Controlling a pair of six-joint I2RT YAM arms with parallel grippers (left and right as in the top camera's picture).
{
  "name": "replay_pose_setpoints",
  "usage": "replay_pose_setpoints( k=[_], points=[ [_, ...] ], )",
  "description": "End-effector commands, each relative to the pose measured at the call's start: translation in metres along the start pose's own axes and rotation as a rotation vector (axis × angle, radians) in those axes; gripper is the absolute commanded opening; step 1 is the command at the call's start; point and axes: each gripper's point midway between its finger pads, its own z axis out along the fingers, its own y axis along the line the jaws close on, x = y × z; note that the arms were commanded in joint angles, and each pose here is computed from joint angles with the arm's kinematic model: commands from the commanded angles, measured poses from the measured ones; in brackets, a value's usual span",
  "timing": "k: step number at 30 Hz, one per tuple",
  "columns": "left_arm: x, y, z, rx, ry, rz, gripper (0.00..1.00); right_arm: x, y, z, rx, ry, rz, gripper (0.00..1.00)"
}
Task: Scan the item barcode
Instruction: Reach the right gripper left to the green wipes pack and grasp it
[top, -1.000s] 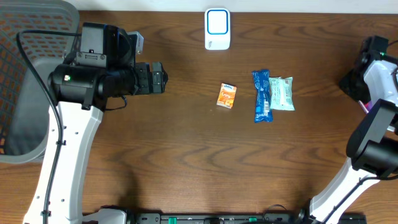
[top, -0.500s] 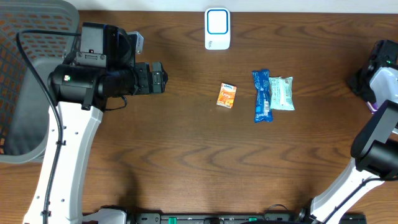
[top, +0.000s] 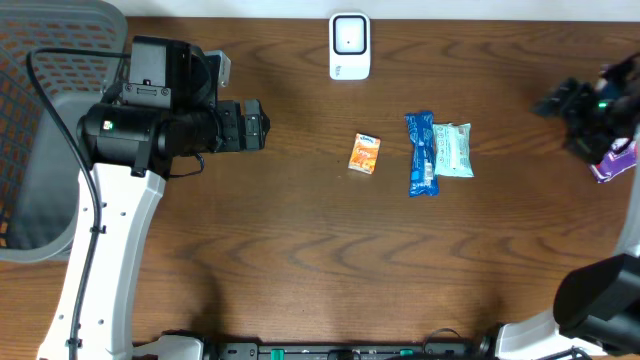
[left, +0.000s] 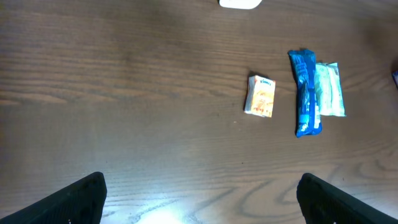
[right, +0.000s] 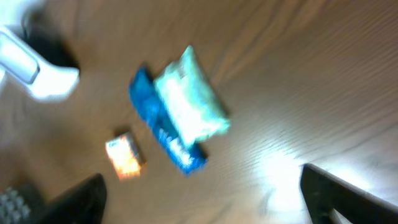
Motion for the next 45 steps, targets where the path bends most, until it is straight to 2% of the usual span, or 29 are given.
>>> replay_pose_setpoints(
  k=[1,9,18,20,26,35,39,45],
  points=[
    [0.000,0.003,0.001,-0.012,0.003,-0.005,0.98,0.039,0.033,0.030,-0.039,0.137,-0.083,0.99],
    [0.000,0.003,0.001,-0.012,0.003,-0.005,0.98,0.076,0.069,0.065,-0.063,0.191,-0.231,0.99],
    [0.000,0.003,0.001,-0.012,0.003,-0.005,0.98,0.069,0.080,0.069,-0.081,0.143,-0.323,0.99],
    [0.000,0.003,0.001,-0.012,0.003,-0.005,0.98,0.067,0.074,0.073,-0.034,0.122,-0.368,0.99],
    [0.000,0.003,0.001,-0.012,0.003,-0.005,0.98,0.036,0.015,0.082,0.334,-0.030,-0.398,0.99],
    [0.000,0.003,0.001,-0.012,0.003,-0.005,0.98,0.036,0.003,0.109,0.296,-0.035,-0.425,0.99],
    [0.000,0.003,0.001,-0.012,0.003,-0.005,0.98,0.033,0.001,0.121,0.189,-0.029,-0.405,0.87],
    [0.000,0.003,0.001,-0.012,0.003,-0.005,0.98,0.033,0.005,0.139,-0.045,0.010,-0.391,0.82]
  ],
)
